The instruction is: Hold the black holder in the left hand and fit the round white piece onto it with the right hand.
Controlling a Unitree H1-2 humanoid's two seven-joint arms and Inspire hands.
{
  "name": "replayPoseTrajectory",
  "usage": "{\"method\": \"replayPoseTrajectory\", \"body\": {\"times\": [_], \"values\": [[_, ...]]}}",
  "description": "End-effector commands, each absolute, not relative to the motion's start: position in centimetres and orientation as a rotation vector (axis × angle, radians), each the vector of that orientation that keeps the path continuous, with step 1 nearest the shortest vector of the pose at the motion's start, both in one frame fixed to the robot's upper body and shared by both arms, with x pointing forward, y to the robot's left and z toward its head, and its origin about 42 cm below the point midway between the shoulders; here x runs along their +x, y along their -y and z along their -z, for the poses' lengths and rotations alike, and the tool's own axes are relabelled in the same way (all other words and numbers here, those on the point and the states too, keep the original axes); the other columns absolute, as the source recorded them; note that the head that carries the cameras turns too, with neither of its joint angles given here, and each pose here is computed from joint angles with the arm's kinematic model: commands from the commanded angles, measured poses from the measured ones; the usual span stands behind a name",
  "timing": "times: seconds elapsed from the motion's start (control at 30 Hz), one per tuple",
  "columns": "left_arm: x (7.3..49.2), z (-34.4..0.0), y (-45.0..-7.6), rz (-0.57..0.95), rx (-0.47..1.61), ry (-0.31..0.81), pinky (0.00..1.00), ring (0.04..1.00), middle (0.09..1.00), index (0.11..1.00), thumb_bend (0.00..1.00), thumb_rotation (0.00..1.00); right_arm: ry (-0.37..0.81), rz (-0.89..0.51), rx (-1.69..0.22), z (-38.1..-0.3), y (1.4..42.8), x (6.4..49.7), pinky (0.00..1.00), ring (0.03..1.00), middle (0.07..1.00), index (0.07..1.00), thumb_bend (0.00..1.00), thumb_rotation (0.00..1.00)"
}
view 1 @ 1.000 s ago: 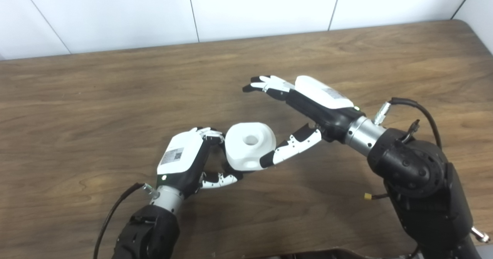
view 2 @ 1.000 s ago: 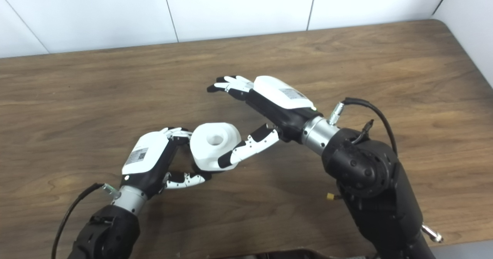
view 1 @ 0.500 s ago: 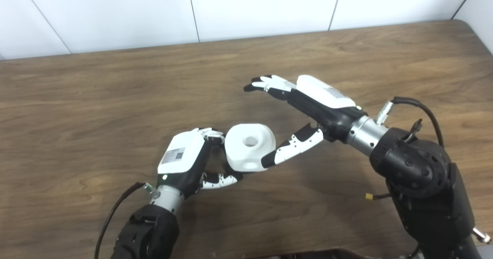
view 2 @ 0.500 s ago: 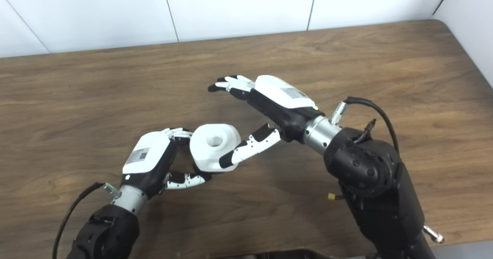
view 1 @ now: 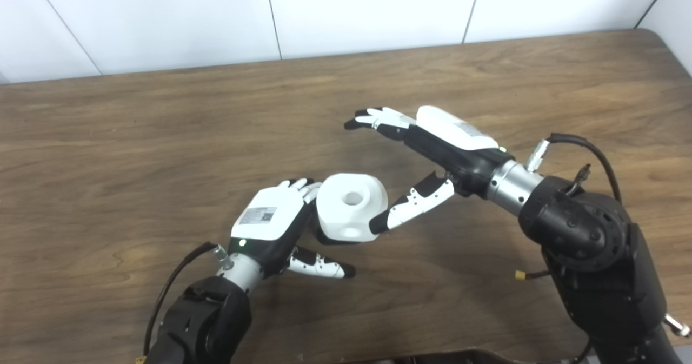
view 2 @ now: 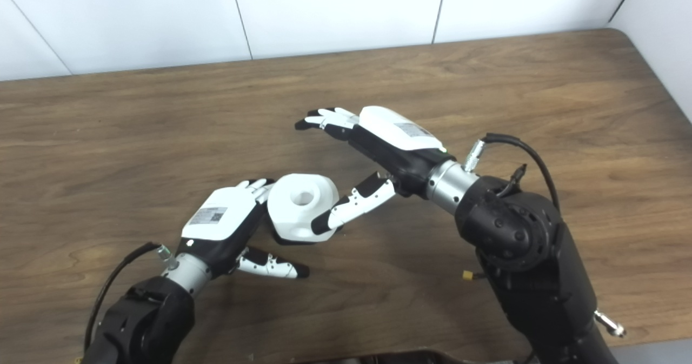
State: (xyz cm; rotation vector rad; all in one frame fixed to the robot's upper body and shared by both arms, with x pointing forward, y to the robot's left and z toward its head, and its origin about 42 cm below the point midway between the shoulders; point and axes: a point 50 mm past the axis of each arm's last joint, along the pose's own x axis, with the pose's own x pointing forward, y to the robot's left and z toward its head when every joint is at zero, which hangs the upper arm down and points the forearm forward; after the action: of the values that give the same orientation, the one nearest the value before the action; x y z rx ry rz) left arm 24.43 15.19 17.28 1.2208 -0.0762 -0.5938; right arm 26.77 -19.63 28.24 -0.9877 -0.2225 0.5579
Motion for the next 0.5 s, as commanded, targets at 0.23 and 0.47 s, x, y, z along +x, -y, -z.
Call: {"method": "replayPoseTrajectory", "body": {"times": [0.23, 0.47], "values": [[23.8, -16.9, -17.2, 0.636, 1.246, -0.079, 0.97, 0.966, 0.961, 1.0, 1.0, 0.45, 0.27, -0.525, -1.007, -29.6, 20.1, 27.4, 0.93, 0.994, 0.966, 0.913, 1.0, 0.52], [24.3, -18.4, -20.6, 0.514, 1.217, -0.042, 0.94, 0.959, 0.95, 0.997, 1.0, 0.45, 0.26, -0.528, -1.008, -29.3, 20.4, 27.7, 0.93, 0.999, 0.97, 0.919, 1.0, 0.52]]}}
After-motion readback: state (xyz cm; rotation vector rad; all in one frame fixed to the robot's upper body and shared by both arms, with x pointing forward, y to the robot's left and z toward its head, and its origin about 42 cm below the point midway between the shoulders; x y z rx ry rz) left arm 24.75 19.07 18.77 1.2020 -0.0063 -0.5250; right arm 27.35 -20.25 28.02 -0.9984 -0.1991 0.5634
